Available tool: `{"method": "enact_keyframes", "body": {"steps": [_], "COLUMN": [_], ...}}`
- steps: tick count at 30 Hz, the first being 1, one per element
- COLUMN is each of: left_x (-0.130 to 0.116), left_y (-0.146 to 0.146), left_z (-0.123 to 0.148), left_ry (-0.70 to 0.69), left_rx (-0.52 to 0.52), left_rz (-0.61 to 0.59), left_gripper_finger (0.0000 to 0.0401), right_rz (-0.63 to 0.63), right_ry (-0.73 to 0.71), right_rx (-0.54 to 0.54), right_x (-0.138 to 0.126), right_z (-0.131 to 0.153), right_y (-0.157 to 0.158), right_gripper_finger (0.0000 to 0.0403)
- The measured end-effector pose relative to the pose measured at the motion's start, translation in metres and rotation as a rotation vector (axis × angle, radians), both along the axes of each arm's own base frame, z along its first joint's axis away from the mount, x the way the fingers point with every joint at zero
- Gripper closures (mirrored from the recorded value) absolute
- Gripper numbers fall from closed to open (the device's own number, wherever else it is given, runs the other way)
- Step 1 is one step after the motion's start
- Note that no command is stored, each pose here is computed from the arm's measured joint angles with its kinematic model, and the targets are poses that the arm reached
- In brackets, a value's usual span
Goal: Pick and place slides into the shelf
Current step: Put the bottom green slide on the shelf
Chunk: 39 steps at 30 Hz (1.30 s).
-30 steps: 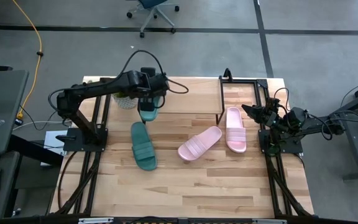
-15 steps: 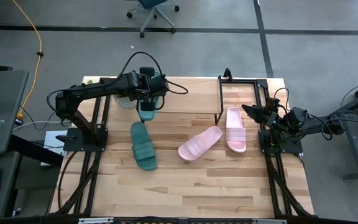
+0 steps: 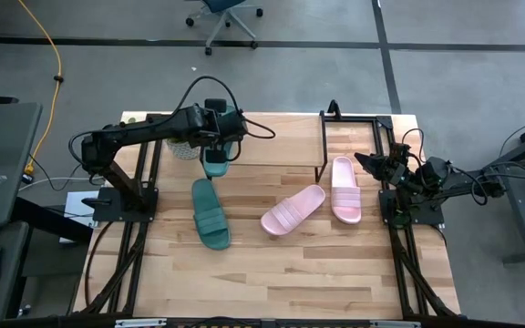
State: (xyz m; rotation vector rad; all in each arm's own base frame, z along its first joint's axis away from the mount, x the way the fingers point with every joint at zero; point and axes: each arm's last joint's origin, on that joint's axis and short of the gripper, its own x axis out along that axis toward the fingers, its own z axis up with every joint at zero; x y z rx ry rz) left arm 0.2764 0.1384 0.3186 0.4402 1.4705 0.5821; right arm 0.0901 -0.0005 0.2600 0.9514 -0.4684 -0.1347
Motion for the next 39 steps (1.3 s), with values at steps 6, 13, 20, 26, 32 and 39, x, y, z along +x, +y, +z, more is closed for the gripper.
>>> {"method": "enact_keyframes", "body": {"steps": [6, 13, 20, 26, 32, 39], "left_x": [-0.0002, -0.0002, -0.0008, -0.0012, -0.0035, -0.0063], "left_y": [-0.0001, -0.0001, -0.0007, -0.0018, -0.0029, -0.0069], "left_z": [-0.0001, -0.0001, 0.001, 0.0004, -0.0001, 0.0043], "left_ry": [0.002, 0.001, -0.008, -0.009, 0.014, 0.005], "left_rx": [-0.002, -0.001, -0.012, -0.04, -0.052, -0.05], "left_rz": [0.001, 0.001, -0.003, -0.012, -0.012, -0.017], "left_gripper_finger": [0.0335, 0.0295, 0.0277, 0.0281, 0.0279, 0.0279], "right_rz": [0.0, 0.0, 0.0, 0.0, 0.0, -0.001], "right_ry": [0.0, 0.0, 0.003, 0.015, 0.015, 0.023], "right_rx": [0.0, 0.0, -0.001, -0.002, -0.002, -0.003], "right_x": [0.0, 0.0, 0.0001, 0.0004, 0.0005, 0.0007], "right_z": [0.0, 0.0, -0.0002, -0.0013, -0.0013, -0.002], "right_y": [0.0, 0.0, 0.0, 0.0, 0.0001, 0.0], "right_gripper_finger": [0.0402, 0.0402, 0.0402, 0.0402, 0.0402, 0.0402]}}
